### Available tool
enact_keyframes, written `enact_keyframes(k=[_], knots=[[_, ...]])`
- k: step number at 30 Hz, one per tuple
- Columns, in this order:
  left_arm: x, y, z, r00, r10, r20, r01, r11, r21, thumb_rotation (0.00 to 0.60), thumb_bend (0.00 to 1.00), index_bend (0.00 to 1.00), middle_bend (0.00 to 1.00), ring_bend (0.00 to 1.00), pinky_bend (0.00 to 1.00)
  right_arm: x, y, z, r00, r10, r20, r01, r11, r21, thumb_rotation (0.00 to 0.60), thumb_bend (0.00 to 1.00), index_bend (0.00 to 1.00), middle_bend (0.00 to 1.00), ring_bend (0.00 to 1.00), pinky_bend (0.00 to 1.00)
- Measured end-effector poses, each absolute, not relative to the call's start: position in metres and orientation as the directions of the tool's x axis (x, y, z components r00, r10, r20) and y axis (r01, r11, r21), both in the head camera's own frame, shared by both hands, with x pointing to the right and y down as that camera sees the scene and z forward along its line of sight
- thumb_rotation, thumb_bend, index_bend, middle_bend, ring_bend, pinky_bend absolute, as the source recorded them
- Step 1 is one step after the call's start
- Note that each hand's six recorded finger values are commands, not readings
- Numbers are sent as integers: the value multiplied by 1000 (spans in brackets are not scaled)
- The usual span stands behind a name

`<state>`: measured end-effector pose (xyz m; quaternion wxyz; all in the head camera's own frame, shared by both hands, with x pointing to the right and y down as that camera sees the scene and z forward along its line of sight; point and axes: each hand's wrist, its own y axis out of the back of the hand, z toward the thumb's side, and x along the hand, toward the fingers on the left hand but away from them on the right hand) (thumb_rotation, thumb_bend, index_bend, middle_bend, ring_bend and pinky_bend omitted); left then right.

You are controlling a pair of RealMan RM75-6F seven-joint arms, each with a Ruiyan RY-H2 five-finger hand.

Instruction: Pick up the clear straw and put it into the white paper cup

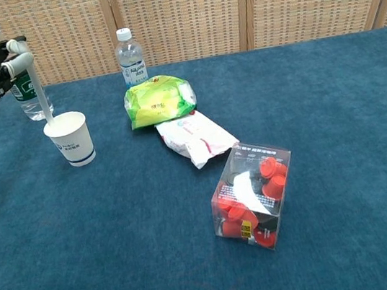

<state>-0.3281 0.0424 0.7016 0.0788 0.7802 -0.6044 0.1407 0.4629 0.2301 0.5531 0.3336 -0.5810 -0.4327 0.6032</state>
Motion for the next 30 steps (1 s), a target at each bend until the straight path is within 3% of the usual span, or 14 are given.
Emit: enact_keyframes(k=[5,8,13,16,25,28,30], knots=[[-325,48,714,234,-910,341,-965,-261,-36,600,545,605,0,0,0,463,230,553,-102,906,-411,99,-402,-910,600,0,0,0,0,0],[-325,50,718,231,-908,348,-965,-260,-36,600,547,538,0,0,0,464,230,553,-104,906,-411,101,-401,-910,600,0,0,0,0,0],[-324,53,721,223,-912,344,-970,-244,-19,600,545,112,0,0,0,463,230,553,-101,906,-412,111,-401,-909,600,0,0,0,0,0],[-324,55,719,232,-914,334,-967,-253,-20,600,514,3,0,0,0,463,230,552,-97,906,-412,114,-401,-909,600,0,0,0,0,0],[-331,59,696,247,-940,233,-965,-261,-29,600,495,0,0,0,0,462,230,549,-89,910,-405,119,-394,-911,600,0,0,0,0,0],[-336,60,675,267,-951,157,-955,-283,-90,600,484,0,0,0,0,460,230,548,-83,911,-404,119,-393,-912,600,0,0,0,0,0],[-341,63,661,289,-950,114,-936,-305,-173,600,421,0,0,0,0,459,231,548,-78,912,-402,118,-392,-912,600,0,0,0,0,0]])
